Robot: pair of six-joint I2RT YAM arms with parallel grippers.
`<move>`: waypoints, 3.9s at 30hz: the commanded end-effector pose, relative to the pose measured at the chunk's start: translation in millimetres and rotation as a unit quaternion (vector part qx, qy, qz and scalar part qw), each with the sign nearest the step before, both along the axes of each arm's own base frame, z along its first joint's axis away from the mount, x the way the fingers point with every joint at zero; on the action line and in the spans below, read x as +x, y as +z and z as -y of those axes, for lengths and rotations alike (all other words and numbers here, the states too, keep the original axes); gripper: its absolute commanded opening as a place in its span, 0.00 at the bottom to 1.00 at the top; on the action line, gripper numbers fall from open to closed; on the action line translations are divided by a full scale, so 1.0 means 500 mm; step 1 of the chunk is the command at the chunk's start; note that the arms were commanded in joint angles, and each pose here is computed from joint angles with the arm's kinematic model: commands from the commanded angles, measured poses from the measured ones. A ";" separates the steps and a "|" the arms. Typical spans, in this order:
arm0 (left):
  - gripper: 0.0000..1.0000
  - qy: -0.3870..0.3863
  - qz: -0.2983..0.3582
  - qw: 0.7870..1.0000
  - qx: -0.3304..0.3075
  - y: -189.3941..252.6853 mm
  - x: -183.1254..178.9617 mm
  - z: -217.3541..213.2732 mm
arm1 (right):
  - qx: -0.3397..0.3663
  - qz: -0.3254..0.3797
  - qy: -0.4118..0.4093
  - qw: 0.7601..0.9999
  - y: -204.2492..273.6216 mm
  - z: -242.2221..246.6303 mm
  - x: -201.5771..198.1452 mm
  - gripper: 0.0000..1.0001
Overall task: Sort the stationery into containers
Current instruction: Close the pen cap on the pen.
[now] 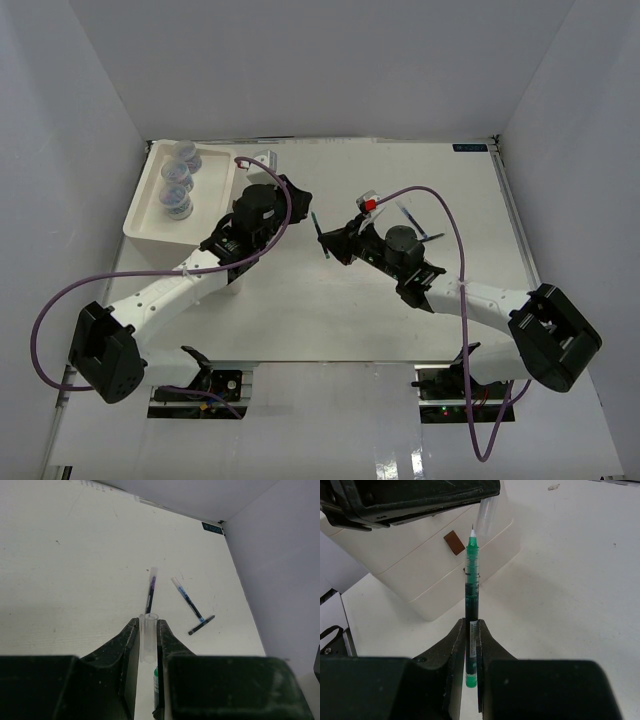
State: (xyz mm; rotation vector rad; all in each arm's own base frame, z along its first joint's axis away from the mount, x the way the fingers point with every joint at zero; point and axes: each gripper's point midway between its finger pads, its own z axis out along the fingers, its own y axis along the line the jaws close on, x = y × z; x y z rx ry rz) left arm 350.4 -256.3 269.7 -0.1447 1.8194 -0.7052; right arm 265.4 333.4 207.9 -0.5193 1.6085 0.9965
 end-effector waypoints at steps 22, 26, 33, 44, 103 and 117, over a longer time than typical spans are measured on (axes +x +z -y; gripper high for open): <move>0.20 -0.004 0.016 0.999 -0.036 0.048 -0.010 -0.015 | 0.024 0.023 -0.006 0.999 0.047 -0.016 0.017 0.08; 0.20 -0.005 0.015 0.999 -0.038 0.048 -0.009 -0.014 | 0.025 0.025 -0.004 0.999 0.051 -0.019 0.018 0.08; 0.20 -0.012 0.010 0.999 -0.042 0.044 -0.012 -0.008 | 0.025 0.027 -0.006 0.999 0.058 -0.023 0.024 0.08; 0.20 -0.022 0.009 0.998 -0.056 0.038 -0.018 -0.002 | 0.040 0.025 -0.010 0.999 0.070 -0.025 0.029 0.08; 0.00 -0.120 -0.014 0.993 -0.003 -0.065 -0.075 0.106 | 0.138 0.167 -0.061 0.974 0.363 0.073 0.075 0.08; 0.00 -0.148 -0.051 0.988 -0.012 -0.099 -0.106 0.145 | 0.146 0.184 -0.069 0.970 0.397 0.083 0.078 0.08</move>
